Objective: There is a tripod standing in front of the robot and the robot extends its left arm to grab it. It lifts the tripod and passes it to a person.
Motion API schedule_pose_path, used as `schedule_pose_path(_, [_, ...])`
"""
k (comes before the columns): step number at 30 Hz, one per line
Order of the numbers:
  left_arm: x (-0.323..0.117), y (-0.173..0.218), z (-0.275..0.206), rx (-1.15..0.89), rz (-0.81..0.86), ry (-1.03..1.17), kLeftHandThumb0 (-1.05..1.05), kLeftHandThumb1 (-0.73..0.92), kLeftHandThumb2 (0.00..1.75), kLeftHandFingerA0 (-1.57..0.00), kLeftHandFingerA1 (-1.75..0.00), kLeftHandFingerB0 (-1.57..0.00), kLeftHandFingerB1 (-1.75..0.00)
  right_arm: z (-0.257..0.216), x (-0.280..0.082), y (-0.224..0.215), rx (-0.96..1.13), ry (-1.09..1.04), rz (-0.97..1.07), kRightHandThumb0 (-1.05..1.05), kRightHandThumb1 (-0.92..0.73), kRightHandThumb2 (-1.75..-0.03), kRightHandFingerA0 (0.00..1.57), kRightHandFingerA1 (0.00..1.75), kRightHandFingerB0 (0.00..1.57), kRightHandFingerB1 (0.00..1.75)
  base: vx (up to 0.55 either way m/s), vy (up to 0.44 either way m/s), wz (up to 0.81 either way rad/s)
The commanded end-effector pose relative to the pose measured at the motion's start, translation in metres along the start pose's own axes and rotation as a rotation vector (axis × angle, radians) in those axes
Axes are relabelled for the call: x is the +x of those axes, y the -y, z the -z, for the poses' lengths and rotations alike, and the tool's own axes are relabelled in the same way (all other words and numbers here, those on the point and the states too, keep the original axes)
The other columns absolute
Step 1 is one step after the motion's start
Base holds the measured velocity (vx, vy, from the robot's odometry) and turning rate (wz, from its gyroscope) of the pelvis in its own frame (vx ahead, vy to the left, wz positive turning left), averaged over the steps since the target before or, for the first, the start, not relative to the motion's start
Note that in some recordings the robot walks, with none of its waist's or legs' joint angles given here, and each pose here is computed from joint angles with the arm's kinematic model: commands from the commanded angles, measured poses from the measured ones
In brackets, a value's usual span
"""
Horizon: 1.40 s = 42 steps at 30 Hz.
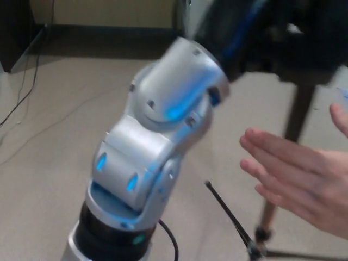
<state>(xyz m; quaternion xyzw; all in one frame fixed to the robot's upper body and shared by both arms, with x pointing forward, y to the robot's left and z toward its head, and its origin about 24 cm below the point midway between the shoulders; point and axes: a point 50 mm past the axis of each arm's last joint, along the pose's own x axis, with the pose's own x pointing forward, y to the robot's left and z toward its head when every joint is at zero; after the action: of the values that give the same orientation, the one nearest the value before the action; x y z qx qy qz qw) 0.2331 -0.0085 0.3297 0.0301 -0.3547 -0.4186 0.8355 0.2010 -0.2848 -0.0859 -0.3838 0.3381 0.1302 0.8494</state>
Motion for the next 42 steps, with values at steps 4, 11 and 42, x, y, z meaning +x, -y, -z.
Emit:
schedule_pose_path(4, [-0.005,0.051,-0.013,-0.100,0.145,0.041,-0.12,0.73,0.73,-1.07,-1.05,-0.89,-0.92,0.000,-0.001,0.005,-0.019,-0.002,-0.001,-0.40,-0.71,-0.61,0.64,0.42,0.47,0.36,0.00,0.000,0.00])
schedule_pose_path(11, [-0.014,0.061,-0.010,-0.023,0.184,0.043,-0.18,0.74,0.74,-0.95,-1.28,-0.86,-0.96,-0.001,-0.002,0.007,-0.066,0.032,0.048,-0.40,-0.69,-0.61,0.73,0.49,0.53,0.37,0.00,0.000,0.00])
schedule_pose_path(42, [-0.122,-0.051,0.034,0.137,-0.119,-0.321,-0.70,0.42,0.77,0.00,-0.02,0.00,0.00,0.001,0.001,0.009,-0.042,-0.016,-0.021,-0.41,-0.71,-0.61,0.61,0.42,0.45,0.36,0.00,0.000,0.00])
